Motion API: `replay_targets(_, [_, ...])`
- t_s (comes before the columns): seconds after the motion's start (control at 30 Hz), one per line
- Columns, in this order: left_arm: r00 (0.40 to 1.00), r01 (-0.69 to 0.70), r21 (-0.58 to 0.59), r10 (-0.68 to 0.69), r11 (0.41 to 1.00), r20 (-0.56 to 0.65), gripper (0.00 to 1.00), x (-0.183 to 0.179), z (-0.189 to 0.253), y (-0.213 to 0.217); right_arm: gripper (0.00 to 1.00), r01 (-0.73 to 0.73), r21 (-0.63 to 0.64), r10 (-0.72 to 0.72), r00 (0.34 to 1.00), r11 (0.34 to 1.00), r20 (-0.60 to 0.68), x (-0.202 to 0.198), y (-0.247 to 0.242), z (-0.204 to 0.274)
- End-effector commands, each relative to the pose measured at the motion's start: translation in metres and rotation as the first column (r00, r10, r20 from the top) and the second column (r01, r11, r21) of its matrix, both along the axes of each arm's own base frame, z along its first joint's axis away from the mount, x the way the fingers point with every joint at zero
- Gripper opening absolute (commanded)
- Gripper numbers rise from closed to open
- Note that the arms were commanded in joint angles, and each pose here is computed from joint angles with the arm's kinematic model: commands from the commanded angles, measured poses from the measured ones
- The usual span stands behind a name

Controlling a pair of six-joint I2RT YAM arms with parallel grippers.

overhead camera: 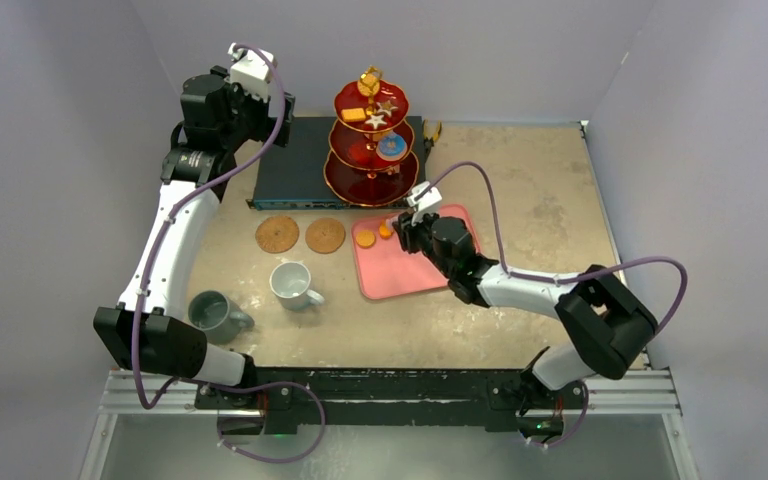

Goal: Serve the afternoon tea

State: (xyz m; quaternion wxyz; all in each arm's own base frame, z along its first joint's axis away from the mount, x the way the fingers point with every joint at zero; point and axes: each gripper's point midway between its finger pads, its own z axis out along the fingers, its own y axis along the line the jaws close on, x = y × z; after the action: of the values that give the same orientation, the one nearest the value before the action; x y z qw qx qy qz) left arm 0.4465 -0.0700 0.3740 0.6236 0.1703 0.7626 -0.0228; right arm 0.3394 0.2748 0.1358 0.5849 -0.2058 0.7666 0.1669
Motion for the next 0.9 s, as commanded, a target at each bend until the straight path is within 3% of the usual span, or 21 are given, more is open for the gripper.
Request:
replay_targets(0.0, [0.999,0.01,-0.02,-0.009,1.0,0.054,0.99,-0.006,0.021,0.0,0.3,0.035,0.017,-0.035,0.999,0.999,0.008,0.014,0.006,0.007])
replay_targets(0.43, [0.999,0.009,-0.014,-0.008,1.0,0.054,0.99,-0.005,0.019,0.001,0.42,0.114,0.012,-0.115,0.993,0.993,0.028,0.044,0.019,-0.003])
replay_targets(0.87, [0.999,0.002,-0.007,-0.002,1.0,0.053,0.99,-0.004,0.018,0.002,0.54,0.116,-0.004,-0.116,0.993,0.993,0.001,0.047,0.027,-0.027])
